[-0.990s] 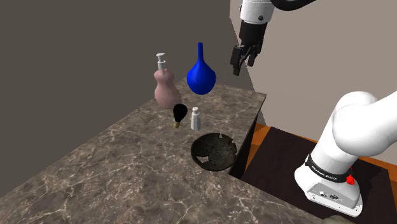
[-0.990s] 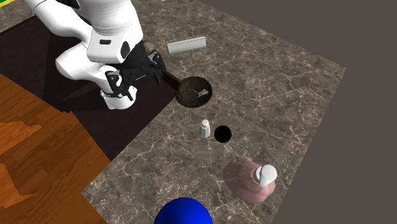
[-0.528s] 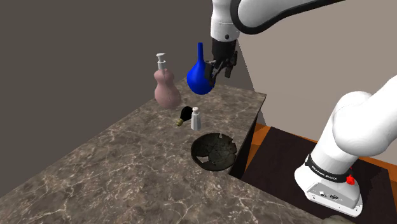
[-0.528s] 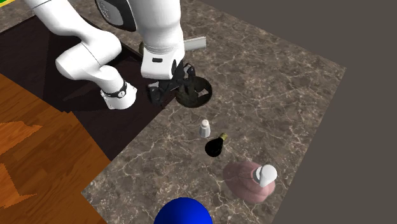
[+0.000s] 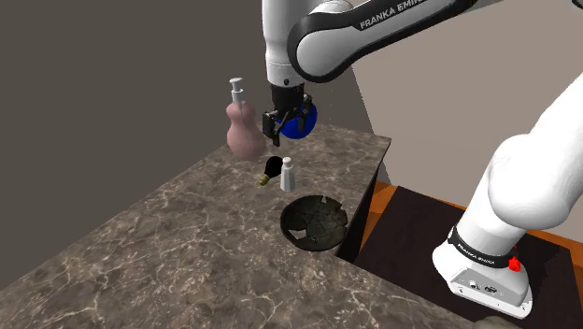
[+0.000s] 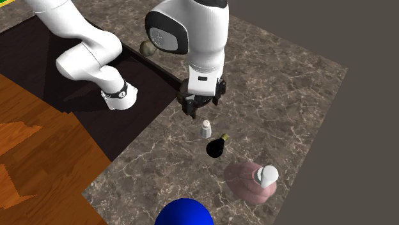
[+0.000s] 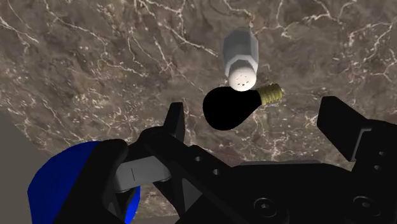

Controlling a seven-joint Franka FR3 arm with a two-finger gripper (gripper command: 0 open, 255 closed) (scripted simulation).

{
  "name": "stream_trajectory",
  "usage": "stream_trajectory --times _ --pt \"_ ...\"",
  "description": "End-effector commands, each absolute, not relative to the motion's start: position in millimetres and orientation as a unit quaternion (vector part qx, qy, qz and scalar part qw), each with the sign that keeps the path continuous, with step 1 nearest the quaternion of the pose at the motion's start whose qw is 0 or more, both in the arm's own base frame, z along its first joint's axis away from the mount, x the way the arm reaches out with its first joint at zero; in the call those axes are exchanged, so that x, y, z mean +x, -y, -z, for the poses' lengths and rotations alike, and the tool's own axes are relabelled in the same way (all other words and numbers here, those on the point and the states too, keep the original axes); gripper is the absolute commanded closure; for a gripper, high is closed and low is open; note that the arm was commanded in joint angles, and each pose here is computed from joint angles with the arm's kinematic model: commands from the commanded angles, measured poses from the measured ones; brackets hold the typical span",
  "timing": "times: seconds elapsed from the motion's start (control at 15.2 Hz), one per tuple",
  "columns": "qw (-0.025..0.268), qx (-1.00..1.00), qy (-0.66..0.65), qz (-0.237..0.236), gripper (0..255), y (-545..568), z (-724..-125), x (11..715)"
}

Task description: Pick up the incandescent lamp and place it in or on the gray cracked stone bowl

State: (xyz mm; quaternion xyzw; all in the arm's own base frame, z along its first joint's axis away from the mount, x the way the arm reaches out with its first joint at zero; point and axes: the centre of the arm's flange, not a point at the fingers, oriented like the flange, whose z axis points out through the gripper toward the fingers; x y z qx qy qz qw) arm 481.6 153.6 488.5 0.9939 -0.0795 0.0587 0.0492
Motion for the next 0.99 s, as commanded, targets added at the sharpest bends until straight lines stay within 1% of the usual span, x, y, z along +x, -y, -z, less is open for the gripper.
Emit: stream_trajectory --times 0.0,0.46,0.92 --pt "0.050 0.994 0.082 -0.058 0 -169.9 -474.8 501.5" --pt "0.057 0.993 0.089 -0.055 0 -220.4 -429.8 567.3" --pt "0.057 0.993 0.089 -0.055 0 -219.6 -395.7 574.6"
